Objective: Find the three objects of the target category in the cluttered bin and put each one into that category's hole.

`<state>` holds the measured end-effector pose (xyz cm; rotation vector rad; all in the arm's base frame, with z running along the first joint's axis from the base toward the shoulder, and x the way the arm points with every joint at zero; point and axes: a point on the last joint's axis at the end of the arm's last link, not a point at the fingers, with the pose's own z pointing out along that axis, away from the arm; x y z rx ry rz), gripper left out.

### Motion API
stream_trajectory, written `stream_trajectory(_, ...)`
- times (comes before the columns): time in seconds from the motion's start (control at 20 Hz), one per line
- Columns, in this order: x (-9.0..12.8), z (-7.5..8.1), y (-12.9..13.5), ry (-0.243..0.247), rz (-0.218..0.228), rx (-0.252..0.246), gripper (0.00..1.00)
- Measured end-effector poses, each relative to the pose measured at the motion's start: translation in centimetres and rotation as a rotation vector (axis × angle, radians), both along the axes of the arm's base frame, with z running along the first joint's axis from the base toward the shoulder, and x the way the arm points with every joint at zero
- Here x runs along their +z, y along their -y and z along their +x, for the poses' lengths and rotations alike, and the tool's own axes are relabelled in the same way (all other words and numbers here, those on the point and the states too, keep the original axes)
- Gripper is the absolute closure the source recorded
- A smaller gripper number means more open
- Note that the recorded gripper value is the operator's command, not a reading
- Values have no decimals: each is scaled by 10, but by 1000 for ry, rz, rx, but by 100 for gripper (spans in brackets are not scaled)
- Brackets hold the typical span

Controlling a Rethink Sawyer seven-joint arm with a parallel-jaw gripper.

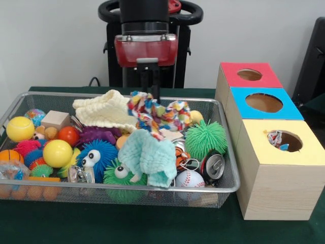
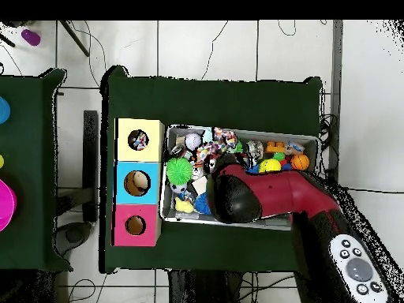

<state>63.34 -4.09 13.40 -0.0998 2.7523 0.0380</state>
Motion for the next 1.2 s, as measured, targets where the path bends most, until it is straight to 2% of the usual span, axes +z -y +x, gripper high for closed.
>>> stream_trajectory(0.1, 5, 2, -20, -4, 4, 5, 100)
stream_trajectory(0.45, 13, 3, -51, -15, 13, -6, 100)
stream_trajectory(0.85, 22, -2, -83, -36, 7, -52, 100)
stream_trajectory(1.2, 32, -6, -123, -45, 0, -87, 100)
